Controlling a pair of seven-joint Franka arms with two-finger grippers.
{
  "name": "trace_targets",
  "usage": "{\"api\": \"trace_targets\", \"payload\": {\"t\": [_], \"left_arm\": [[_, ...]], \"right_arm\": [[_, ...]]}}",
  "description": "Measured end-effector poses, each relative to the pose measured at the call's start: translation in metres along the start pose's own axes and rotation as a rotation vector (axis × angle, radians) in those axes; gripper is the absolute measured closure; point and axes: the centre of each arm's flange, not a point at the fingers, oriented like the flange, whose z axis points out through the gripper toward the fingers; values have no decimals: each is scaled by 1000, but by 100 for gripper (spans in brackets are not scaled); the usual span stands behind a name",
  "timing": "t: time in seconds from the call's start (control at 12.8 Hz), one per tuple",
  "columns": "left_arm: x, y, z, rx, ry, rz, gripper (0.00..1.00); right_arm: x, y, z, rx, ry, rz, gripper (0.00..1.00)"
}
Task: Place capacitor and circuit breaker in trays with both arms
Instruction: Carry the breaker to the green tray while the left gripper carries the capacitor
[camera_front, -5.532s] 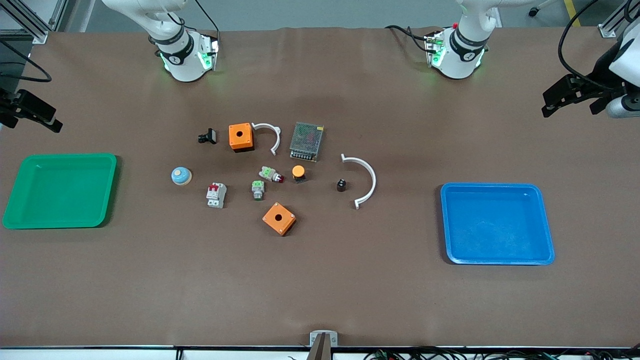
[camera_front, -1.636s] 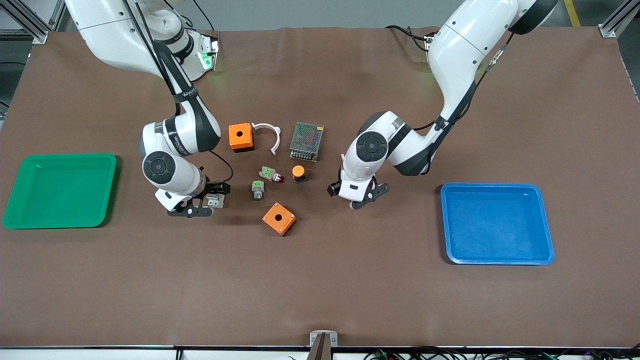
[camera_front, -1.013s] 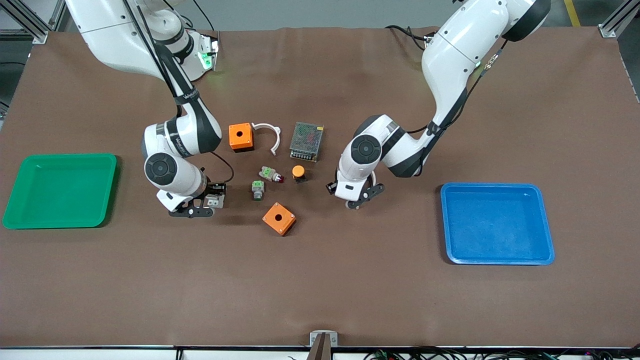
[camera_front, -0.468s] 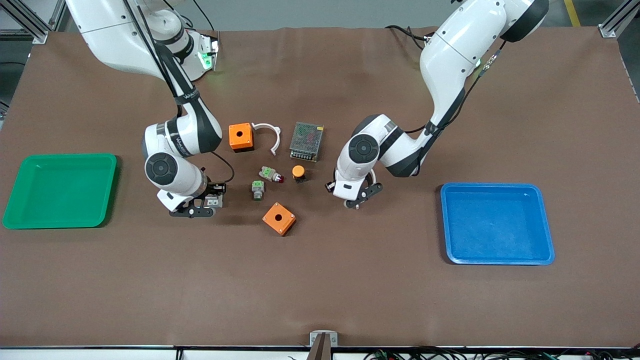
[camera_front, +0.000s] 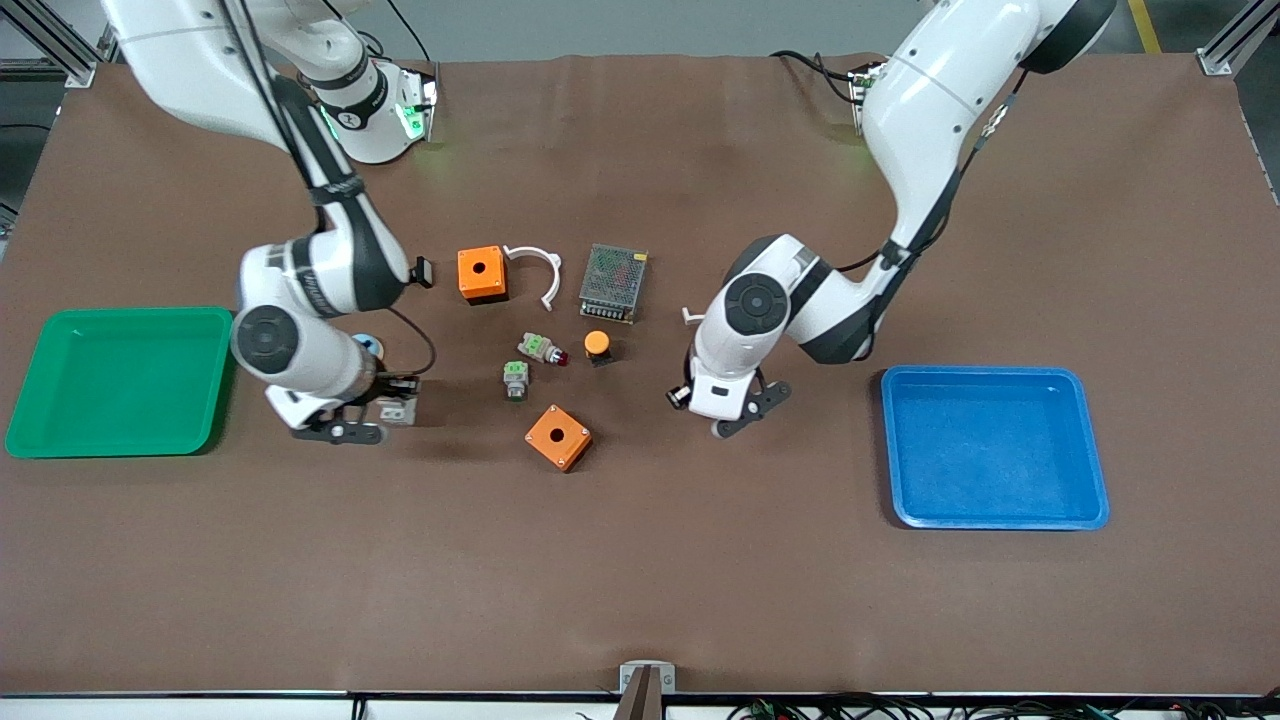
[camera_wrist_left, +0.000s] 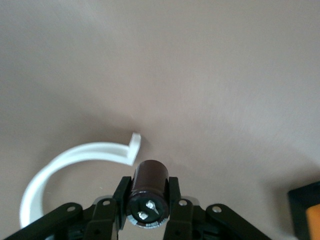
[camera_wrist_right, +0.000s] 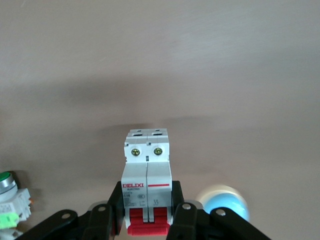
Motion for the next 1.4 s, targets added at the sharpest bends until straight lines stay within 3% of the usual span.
{"api": "trace_targets", "payload": {"t": [0.31,0.7,1.09,1.4], "left_arm": [[68,-32,-61,41,39,26,66],[173,-107,-78,115,41,154,66],[253,-192,-64,154,-7,282,66],[290,-242,-37,230,-15,337,66]], "right_arm": [[13,121,-86,12,-39,-7,60],[13,309,-103,-22,-13,-38,60],[13,436,-35,-25,48,-93,60],[16,480,33,-27,66,-62,60]]}}
